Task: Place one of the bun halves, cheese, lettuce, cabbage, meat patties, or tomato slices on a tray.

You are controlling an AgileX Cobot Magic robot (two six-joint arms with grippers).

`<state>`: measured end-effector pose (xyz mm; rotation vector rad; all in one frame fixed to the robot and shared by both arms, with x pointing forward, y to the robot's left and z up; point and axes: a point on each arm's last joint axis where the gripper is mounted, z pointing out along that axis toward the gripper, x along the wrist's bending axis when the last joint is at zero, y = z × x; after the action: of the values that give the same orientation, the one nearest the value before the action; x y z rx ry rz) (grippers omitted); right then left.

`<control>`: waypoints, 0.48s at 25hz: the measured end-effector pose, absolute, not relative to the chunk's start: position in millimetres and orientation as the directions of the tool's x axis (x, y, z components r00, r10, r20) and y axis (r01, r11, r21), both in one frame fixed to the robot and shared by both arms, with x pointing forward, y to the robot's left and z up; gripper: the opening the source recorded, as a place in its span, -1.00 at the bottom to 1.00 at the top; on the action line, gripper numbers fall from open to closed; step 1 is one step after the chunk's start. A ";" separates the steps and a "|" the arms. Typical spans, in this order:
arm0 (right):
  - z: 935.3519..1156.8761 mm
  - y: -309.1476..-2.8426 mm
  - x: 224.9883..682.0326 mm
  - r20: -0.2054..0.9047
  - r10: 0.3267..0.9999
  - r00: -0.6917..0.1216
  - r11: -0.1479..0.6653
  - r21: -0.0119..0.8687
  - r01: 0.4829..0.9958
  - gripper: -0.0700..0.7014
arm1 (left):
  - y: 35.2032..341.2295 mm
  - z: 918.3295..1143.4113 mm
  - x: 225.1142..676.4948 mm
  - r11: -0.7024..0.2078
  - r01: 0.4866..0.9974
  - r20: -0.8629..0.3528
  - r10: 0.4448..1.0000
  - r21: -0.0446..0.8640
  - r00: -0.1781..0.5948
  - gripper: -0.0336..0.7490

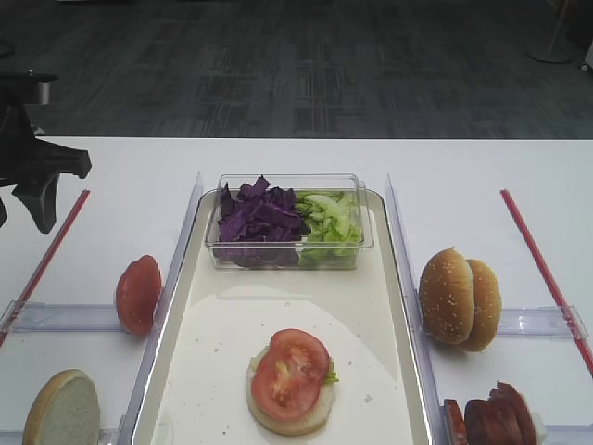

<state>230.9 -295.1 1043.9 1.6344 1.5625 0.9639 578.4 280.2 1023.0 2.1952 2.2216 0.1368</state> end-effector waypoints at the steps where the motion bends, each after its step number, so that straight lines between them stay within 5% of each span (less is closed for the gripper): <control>1: 1043.9 -295.1 230.9 0.061 0.998 0.010 -0.058 0.863 0.503 0.05 | 280.7 1025.0 572.5 0.009 0.996 0.049 0.999 0.084 -0.014 0.03; 12: 1043.9 -295.1 230.9 0.061 0.998 0.010 -0.058 0.863 0.503 0.05 | 286.2 1051.4 504.9 0.010 0.984 0.040 0.999 0.175 -0.017 0.03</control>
<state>230.9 -295.1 1043.9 1.6344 1.5625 0.9639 504.9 286.2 1051.4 2.1334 2.1624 0.2342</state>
